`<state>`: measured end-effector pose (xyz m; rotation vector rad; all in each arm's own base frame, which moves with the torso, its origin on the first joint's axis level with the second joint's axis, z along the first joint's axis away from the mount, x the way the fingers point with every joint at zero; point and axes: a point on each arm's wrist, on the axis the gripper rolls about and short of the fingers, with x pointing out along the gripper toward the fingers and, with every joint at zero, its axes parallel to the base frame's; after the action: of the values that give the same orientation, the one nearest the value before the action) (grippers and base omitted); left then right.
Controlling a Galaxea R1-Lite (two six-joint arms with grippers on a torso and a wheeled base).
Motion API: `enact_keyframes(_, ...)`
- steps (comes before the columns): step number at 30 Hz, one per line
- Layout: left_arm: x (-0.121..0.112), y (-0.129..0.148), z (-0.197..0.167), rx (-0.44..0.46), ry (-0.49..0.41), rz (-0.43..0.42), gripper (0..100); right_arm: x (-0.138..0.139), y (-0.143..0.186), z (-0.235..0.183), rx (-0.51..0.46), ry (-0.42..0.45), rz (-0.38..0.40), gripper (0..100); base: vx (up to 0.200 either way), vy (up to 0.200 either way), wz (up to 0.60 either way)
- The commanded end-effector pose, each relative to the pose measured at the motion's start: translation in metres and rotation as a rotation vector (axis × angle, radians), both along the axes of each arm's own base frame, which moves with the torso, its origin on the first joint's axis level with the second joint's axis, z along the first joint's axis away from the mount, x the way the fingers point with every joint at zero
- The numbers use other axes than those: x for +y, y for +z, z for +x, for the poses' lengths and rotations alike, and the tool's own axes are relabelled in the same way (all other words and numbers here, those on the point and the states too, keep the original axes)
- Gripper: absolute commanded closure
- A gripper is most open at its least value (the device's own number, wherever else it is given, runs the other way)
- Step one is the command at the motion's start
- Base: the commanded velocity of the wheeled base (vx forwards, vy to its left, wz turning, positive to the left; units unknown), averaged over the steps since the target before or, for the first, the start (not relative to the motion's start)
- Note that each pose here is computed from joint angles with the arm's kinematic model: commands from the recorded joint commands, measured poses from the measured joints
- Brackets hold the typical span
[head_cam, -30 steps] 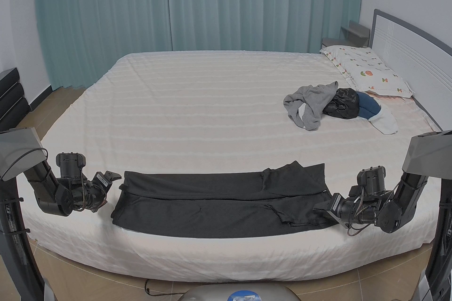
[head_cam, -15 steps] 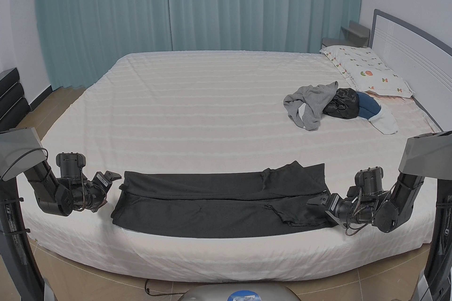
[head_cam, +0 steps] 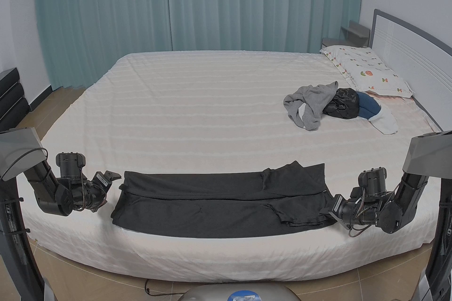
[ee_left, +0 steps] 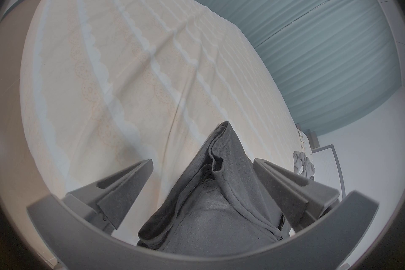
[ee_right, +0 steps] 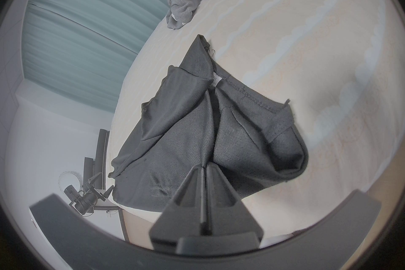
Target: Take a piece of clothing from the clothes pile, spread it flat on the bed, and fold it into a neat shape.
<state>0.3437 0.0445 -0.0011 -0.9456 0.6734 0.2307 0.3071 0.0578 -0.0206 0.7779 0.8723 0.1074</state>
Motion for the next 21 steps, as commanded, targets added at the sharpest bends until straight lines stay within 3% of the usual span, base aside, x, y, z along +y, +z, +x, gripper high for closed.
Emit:
enact_keyframes(1,0.0,0.0,0.0,0.001,0.001,-0.001,0,-0.001,0.005,-0.001,-0.012,-0.003,0.001,100,0.0,0.0,0.0)
enact_keyframes(12,0.0,0.0,0.0,0.0,0.001,-0.001,0,-0.004,0.003,-0.003,-0.005,0.001,-0.012,100,0.0,0.0,0.0)
enact_keyframes(13,0.0,0.0,0.0,0.0,0.001,-0.001,0,-0.004,0.003,-0.003,-0.005,0.001,-0.012,0,0.0,0.0,0.0)
enact_keyframes(21,-0.001,0.01,-0.004,-0.022,-0.001,0.002,0,-0.005,0.019,-0.001,-0.06,-0.002,-0.001,0,0.0,0.0,0.0)
